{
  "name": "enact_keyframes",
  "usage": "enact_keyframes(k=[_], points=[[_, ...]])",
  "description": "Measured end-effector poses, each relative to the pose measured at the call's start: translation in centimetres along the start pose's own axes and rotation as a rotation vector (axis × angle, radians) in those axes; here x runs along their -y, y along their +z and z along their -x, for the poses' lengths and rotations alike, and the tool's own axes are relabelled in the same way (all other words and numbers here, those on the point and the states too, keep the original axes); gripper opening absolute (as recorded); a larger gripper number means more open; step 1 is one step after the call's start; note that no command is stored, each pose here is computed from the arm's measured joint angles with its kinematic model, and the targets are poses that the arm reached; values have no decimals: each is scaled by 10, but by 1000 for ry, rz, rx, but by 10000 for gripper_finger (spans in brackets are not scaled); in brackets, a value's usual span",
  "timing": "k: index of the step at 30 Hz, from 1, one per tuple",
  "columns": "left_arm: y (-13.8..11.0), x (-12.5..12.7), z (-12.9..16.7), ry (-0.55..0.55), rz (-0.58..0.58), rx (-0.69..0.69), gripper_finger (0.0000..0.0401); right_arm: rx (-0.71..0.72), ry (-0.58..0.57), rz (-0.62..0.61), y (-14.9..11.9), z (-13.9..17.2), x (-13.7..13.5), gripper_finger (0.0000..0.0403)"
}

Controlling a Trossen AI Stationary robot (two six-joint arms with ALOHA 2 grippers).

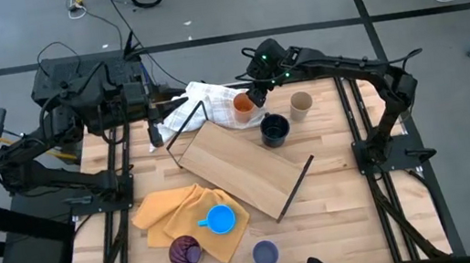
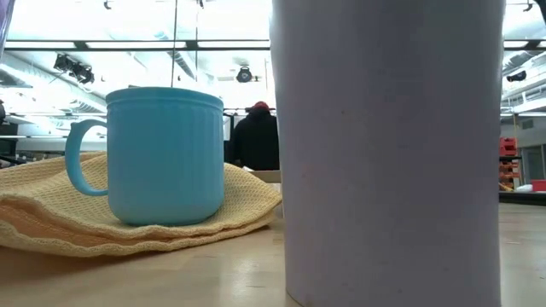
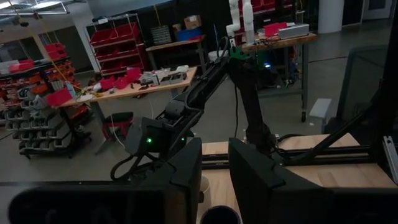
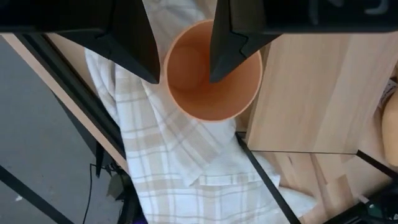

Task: Stack small to large cups/mugs on shelf
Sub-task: Put the orange cup on the shelf

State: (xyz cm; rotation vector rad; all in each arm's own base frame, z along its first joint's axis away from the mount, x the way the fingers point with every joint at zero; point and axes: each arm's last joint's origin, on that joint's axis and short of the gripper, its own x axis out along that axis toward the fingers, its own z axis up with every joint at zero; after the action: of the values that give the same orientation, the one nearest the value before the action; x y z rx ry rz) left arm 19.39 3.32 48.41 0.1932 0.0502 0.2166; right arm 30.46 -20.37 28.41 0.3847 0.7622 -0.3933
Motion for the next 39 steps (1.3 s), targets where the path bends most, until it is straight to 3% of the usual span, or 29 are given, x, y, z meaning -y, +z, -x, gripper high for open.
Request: enact_keyframes(k=[22, 28, 31, 34, 36, 39], points=[[0, 0, 0, 0, 0, -1, 85, 1, 2, -1, 0, 0, 0, 146], [0, 0, 0, 0, 0, 0, 91, -3, 58, -5, 0, 0, -4, 146], [0, 0, 0, -1, -1, -1, 90, 4, 192, 15, 6, 5, -24, 146], [0, 0, 0, 0, -8, -1, 87, 65, 329, 146, 16, 25, -67, 146], [0, 0, 0, 0, -9, -1, 85, 112, 331, 253, 21, 39, -92, 146], [0, -1, 0, 5, -7, -2, 87, 149, 188, 352, 27, 51, -107, 146]])
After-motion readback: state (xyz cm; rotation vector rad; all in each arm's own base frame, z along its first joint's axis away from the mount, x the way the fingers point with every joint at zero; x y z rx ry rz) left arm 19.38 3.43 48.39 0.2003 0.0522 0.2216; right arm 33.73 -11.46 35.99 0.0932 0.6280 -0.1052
